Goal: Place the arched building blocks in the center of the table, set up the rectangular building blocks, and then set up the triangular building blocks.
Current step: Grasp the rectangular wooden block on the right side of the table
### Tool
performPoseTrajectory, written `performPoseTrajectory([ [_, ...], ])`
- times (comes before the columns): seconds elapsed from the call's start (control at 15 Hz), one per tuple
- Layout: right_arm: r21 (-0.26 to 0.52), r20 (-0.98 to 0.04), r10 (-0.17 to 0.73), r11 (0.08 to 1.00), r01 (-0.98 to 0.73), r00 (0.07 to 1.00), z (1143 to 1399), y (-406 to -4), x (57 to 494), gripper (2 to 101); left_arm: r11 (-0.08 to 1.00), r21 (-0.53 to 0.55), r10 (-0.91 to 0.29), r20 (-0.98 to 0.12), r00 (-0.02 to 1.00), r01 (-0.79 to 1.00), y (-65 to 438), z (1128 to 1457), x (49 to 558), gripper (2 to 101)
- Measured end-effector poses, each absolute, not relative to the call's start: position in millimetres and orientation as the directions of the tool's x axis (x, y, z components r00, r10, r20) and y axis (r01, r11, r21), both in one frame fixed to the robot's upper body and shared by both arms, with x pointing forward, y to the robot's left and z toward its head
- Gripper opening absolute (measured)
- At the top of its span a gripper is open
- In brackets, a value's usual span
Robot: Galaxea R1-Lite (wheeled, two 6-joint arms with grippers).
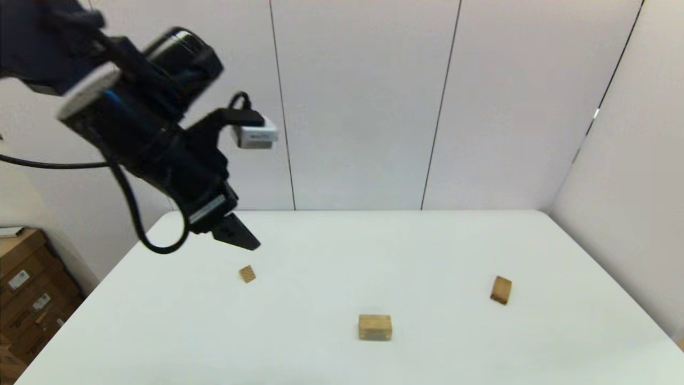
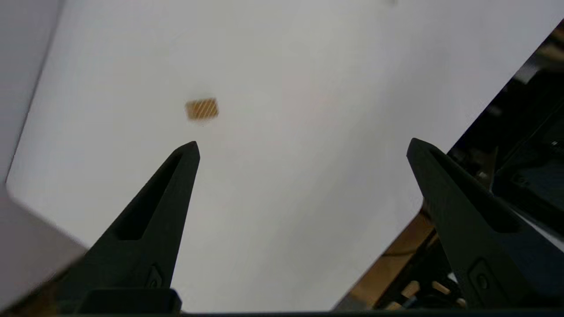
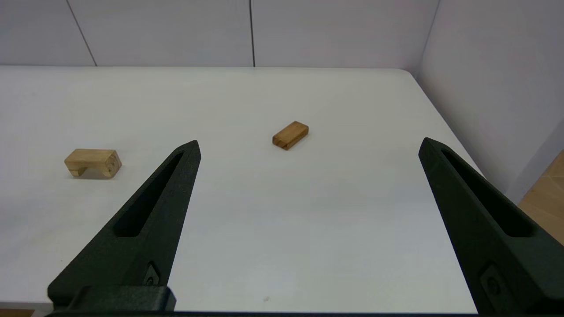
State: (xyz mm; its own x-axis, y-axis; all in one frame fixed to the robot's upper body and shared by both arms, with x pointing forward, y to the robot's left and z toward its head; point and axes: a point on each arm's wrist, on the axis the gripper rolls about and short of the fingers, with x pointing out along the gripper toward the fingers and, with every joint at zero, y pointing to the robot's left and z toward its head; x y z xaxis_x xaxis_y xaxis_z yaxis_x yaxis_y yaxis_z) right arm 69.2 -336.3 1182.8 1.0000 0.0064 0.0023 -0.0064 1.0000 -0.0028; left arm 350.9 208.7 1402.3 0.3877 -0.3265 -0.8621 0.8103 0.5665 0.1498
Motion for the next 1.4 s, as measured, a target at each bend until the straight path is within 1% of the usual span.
performPoseTrajectory([
  [0.13, -0.003, 0.002, 0.006, 1.0, -0.006, 1.0, 1183, -336, 69, 98.0, 0.644, 0.173, -0.331, -0.815, 0.476, 0.745, 240, 1432, 313, 95.6],
  [0.27, -0.003, 0.002, 0.006, 1.0, -0.006, 1.0, 1183, -336, 69, 98.0, 0.694, 0.207, -0.322, -0.768, 0.554, 0.69, 269, 1453, 262, 96.2],
  [0.47, -0.003, 0.002, 0.006, 1.0, -0.006, 1.0, 1183, -336, 69, 98.0, 0.75, 0.245, -0.286, -0.717, 0.636, 0.614, 299, 1456, 189, 96.7],
  [0.6, -0.003, 0.002, 0.006, 1.0, -0.006, 1.0, 1183, -336, 69, 98.0, 0.789, 0.256, -0.252, -0.694, 0.674, 0.558, 315, 1444, 145, 97.0],
  [0.87, -0.003, 0.002, 0.006, 1.0, -0.006, 1.0, 1183, -336, 69, 97.9, 0.85, 0.257, -0.19, -0.664, 0.723, 0.459, 339, 1402, 79, 97.1],
  [1.2, -0.003, 0.002, 0.006, 1.0, -0.006, 1.0, 1183, -336, 69, 98.0, 0.918, 0.254, -0.089, -0.616, 0.783, 0.304, 347, 1343, 20, 97.3],
  [1.4, -0.003, 0.002, 0.005, 1.0, -0.005, 1.0, 1183, -336, 69, 98.0, 0.94, 0.238, -0.071, -0.568, 0.82, 0.246, 339, 1324, -3, 97.5],
])
